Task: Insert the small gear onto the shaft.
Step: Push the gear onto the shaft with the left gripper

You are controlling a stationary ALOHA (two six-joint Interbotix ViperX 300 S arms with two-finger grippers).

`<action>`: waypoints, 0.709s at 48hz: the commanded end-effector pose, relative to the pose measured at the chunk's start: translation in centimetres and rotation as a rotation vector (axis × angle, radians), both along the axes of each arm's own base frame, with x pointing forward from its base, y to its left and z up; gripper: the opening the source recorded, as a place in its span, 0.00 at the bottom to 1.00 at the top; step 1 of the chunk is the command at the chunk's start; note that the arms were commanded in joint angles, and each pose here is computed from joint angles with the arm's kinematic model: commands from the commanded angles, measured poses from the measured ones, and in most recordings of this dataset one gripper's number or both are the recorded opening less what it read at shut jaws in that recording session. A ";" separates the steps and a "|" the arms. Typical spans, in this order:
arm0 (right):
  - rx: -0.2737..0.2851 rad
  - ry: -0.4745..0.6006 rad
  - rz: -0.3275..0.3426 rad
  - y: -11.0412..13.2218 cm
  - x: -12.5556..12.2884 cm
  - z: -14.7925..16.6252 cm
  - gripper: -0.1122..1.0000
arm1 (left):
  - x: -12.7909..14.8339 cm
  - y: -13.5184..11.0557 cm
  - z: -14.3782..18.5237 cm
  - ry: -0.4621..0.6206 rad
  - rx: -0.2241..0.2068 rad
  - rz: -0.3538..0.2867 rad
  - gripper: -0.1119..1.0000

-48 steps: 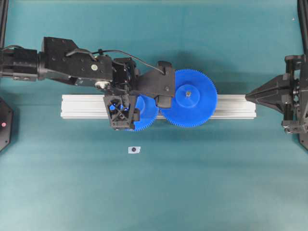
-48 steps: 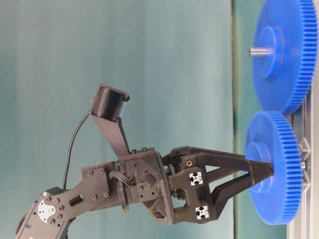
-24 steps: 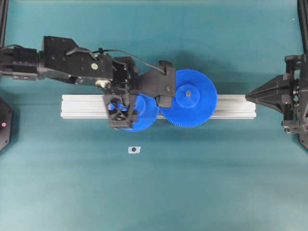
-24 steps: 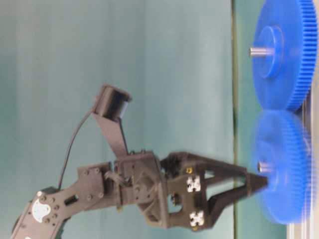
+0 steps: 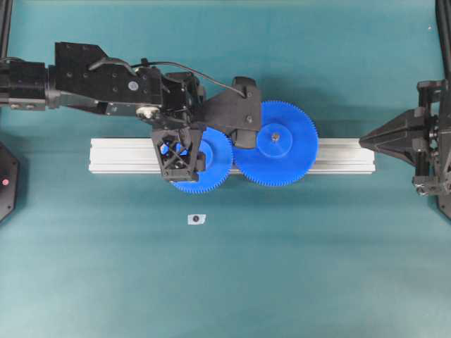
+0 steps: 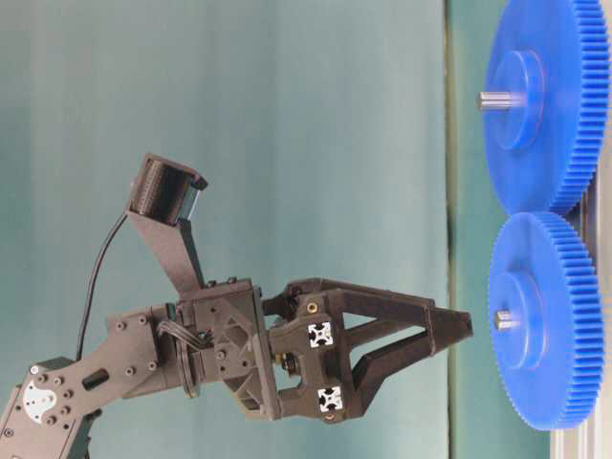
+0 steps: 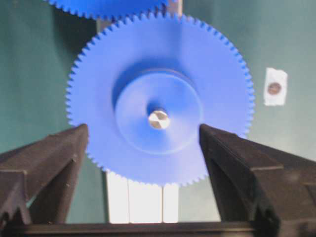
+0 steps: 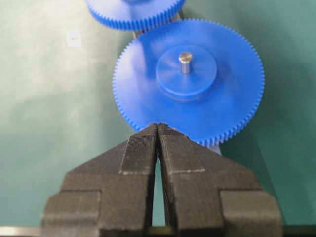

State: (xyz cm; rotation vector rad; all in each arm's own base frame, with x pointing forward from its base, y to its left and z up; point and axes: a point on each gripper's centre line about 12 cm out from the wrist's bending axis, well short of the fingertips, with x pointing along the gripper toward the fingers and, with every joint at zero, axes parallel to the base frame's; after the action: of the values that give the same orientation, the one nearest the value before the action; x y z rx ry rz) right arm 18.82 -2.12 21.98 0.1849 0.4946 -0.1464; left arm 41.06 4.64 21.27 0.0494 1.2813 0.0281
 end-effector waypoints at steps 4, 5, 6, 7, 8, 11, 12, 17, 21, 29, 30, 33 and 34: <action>0.008 -0.013 -0.005 0.0 0.2 0.4 0.18 | 0.1 -0.1 2.3 -0.061 0.008 -0.005 0.86; 0.008 -0.013 -0.007 -0.1 0.2 0.4 0.18 | 0.1 0.0 2.3 -0.062 0.009 -0.003 0.86; 0.008 -0.013 -0.005 0.0 0.2 0.4 0.18 | 0.2 -0.1 2.3 -0.062 0.009 -0.005 0.86; 0.008 -0.013 -0.007 -0.1 0.2 0.4 0.18 | 0.1 0.0 2.3 -0.062 0.009 -0.003 0.86; 0.008 -0.013 -0.005 0.0 0.2 0.4 0.18 | 0.1 0.0 2.3 -0.062 0.009 -0.003 0.86; 0.008 -0.013 -0.007 -0.1 0.2 0.4 0.18 | 0.2 -0.1 2.4 -0.065 0.008 -0.004 0.86; 0.008 -0.013 -0.005 0.0 0.2 0.4 0.18 | 0.2 0.0 2.5 -0.067 0.009 -0.002 0.86; 0.008 -0.013 -0.005 0.0 0.2 0.4 0.18 | 0.1 -0.2 2.7 -0.072 0.009 -0.004 0.86; 0.008 -0.015 -0.007 -0.1 0.2 0.4 0.18 | 0.1 -0.3 3.1 -0.081 0.009 -0.005 0.86; 0.006 -0.025 -0.007 0.0 0.1 0.6 0.18 | -0.3 -0.6 4.3 -0.112 0.010 -0.007 0.86; 0.006 -0.025 -0.007 0.0 0.0 0.6 0.18 | -0.4 -0.7 4.6 -0.118 0.010 -0.007 0.86; 0.006 -0.030 -0.005 0.0 0.0 0.7 0.18 | -0.5 -0.7 5.1 -0.130 0.012 -0.010 0.86; 0.006 -0.033 -0.007 0.0 0.0 0.8 0.18 | -0.6 -0.8 5.2 -0.133 0.012 -0.012 0.86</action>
State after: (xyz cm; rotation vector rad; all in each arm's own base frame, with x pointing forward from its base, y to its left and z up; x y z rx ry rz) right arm 18.65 -2.10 22.32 0.1840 0.4762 -0.1451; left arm 40.58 4.14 23.65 0.0535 1.2228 0.0286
